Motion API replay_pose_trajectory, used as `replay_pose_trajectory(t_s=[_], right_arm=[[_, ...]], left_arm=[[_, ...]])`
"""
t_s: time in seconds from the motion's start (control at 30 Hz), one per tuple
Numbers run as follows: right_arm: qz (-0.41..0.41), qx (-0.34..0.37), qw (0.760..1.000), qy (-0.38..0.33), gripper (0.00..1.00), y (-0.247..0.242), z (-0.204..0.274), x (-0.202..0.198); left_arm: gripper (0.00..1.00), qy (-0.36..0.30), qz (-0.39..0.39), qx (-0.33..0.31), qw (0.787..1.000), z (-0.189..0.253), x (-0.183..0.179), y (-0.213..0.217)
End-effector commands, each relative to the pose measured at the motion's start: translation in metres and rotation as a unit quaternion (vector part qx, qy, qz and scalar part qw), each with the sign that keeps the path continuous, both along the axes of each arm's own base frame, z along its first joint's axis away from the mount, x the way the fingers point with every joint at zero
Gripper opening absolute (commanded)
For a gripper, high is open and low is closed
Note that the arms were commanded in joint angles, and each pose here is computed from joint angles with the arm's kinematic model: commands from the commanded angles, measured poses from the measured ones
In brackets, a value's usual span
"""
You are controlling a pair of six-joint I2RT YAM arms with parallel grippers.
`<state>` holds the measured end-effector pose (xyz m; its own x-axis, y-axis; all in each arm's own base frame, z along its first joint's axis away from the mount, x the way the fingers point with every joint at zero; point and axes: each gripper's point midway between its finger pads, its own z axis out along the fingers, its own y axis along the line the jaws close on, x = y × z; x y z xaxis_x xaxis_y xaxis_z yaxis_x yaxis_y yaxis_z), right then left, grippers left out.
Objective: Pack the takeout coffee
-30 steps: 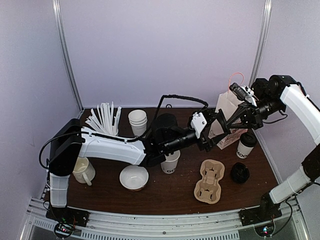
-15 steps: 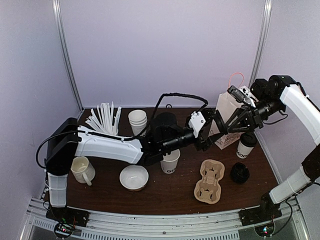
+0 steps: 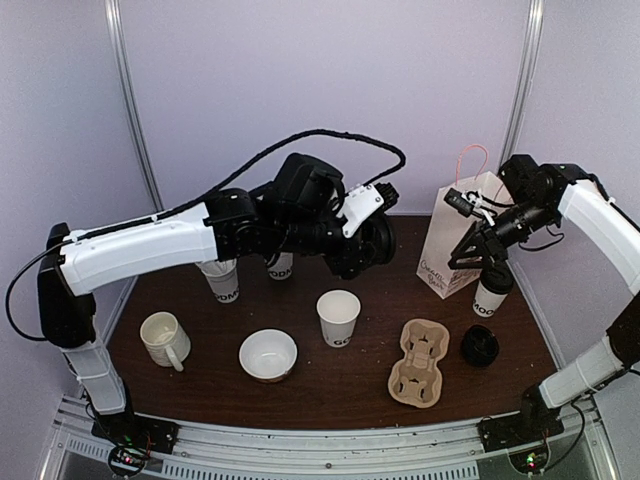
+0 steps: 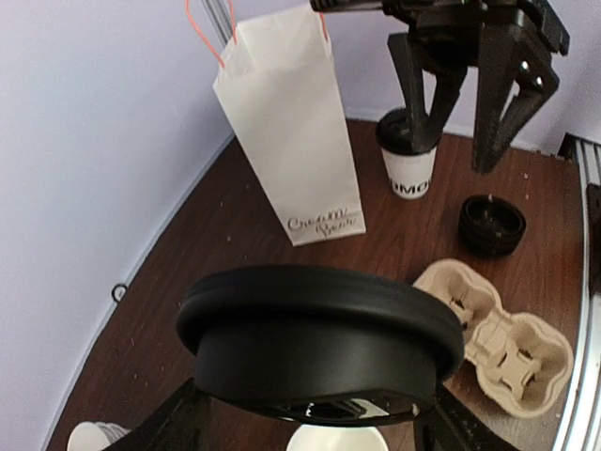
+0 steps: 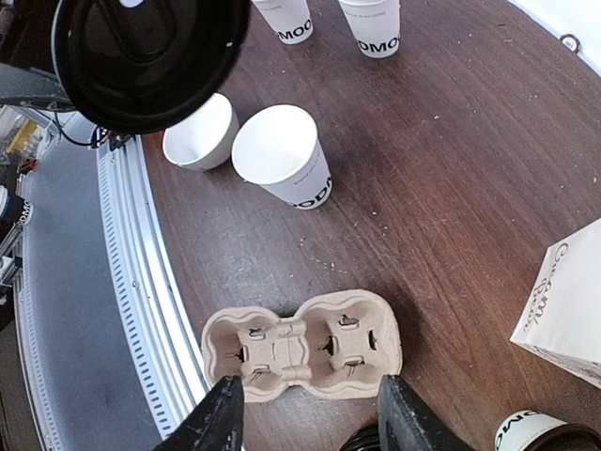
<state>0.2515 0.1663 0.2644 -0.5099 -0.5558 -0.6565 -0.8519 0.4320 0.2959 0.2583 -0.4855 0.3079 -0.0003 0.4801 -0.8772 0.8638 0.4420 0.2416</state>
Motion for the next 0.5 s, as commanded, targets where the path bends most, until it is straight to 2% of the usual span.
replay_pose_trajectory(t_s=[0.0, 0.27, 0.47], right_arm=[[-0.026, -0.012, 1.000, -0.006, 0.52, 0.010, -0.015, 0.026], [0.001, -0.015, 1.000, 0.011, 0.52, 0.027, -0.021, 0.021], [0.008, -0.020, 1.000, 0.015, 0.53, 0.029, -0.030, 0.013]], left_arm=[[0.68, 0.083, 0.027, 0.156, 0.984, -0.050, -0.011, 0.054], [0.67, 0.156, 0.027, 0.266, 0.951, -0.087, -0.011, 0.077], [0.68, 0.177, 0.026, 0.303, 0.936, -0.113, -0.008, 0.077]])
